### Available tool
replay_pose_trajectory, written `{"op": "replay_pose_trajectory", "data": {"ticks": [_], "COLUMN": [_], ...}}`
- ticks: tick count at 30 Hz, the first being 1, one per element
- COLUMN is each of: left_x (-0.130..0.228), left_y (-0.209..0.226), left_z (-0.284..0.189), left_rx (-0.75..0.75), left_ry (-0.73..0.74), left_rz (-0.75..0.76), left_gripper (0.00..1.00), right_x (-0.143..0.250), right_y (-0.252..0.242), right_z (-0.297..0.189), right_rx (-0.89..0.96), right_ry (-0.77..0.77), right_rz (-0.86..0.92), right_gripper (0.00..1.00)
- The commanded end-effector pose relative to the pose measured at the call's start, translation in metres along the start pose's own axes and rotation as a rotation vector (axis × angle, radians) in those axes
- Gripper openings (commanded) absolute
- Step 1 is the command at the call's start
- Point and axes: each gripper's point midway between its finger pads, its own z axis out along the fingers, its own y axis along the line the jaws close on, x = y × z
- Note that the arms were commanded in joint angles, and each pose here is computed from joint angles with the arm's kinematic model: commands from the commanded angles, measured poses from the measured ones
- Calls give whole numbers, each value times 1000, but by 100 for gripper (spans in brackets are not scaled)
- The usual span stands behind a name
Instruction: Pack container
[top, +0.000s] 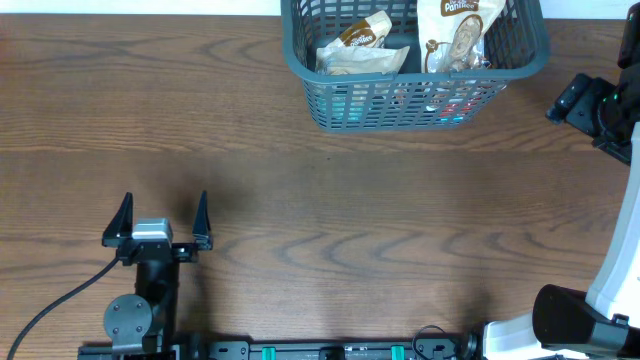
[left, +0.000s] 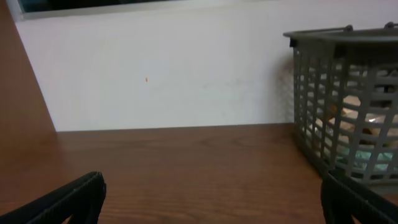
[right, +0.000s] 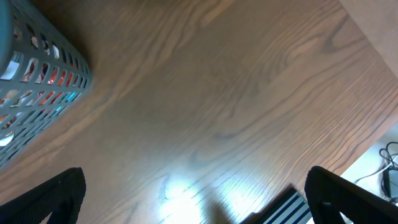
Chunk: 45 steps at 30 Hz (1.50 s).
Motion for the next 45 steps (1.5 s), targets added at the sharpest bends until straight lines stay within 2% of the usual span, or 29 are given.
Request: {"op": "replay_pose_trajectory", "data": {"ticks": [1, 25, 37, 45], "left_x": [2, 51, 80, 81], "left_y": [1, 1, -1, -1], "left_z": [0, 5, 2, 2], "left_rx": [-4, -13, -7, -7], "left_ry": [-7, 93, 202, 207], "left_rz": [-12, -15, -19, -19], "left_gripper": [99, 99, 99, 99], "right_x": [-2, -2, -2, -2], "right_y": [-4, -4, -4, -4], "right_z": [1, 1, 1, 1], "right_rx": [18, 18, 18, 18], "right_ry": [-7, -7, -7, -7], "right_rz": [15, 15, 15, 15], "right_gripper": [99, 99, 99, 99]}}
